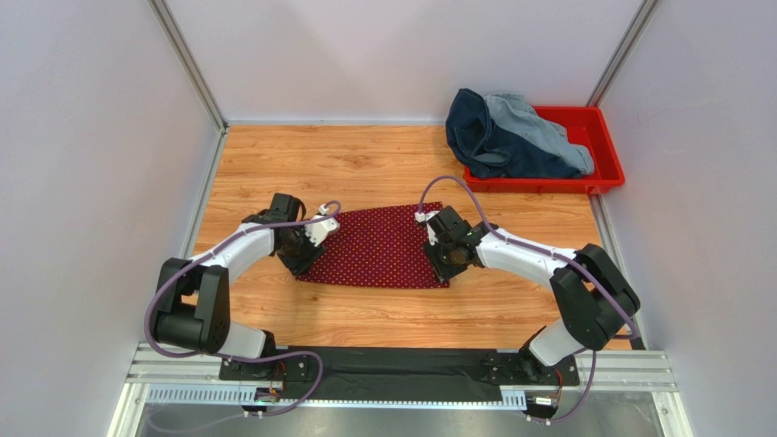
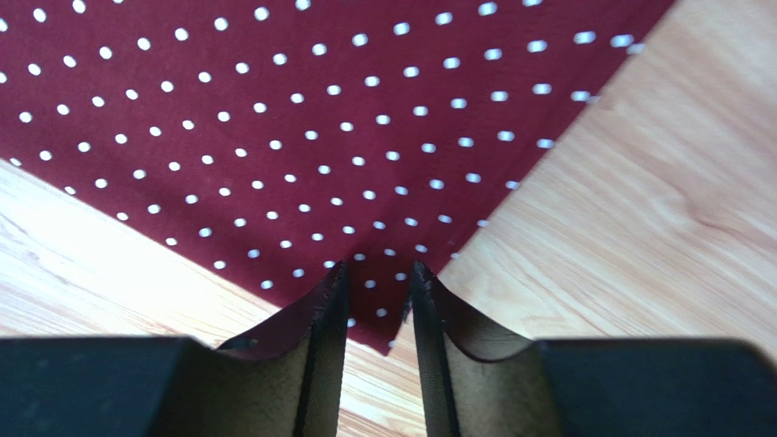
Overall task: Fold and stack the skirts
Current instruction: Fold the skirt at the center of the board.
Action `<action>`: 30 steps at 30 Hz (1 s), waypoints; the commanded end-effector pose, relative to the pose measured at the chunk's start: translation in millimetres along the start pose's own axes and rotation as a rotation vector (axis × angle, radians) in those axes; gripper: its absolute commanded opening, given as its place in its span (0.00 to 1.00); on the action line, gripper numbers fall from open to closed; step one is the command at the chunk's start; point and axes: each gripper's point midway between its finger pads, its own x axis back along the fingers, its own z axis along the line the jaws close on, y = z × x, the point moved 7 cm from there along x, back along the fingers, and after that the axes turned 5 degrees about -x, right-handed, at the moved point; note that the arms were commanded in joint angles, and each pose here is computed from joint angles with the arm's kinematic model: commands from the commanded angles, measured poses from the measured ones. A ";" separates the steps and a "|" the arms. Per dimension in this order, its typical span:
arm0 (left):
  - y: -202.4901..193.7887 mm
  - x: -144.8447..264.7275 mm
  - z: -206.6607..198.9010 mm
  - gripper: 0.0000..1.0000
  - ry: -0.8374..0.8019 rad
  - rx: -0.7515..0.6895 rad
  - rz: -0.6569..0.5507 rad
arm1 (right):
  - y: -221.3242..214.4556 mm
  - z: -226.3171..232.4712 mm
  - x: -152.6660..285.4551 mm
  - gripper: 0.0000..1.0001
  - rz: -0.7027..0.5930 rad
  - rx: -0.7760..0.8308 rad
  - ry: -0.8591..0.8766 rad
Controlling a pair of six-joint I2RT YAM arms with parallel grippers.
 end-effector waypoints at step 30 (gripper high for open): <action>76.9 2.9 105.6 0.63 -0.007 0.237 -0.199 | 32.8 -32.1 -15.8 0.05 -0.014 -0.261 0.006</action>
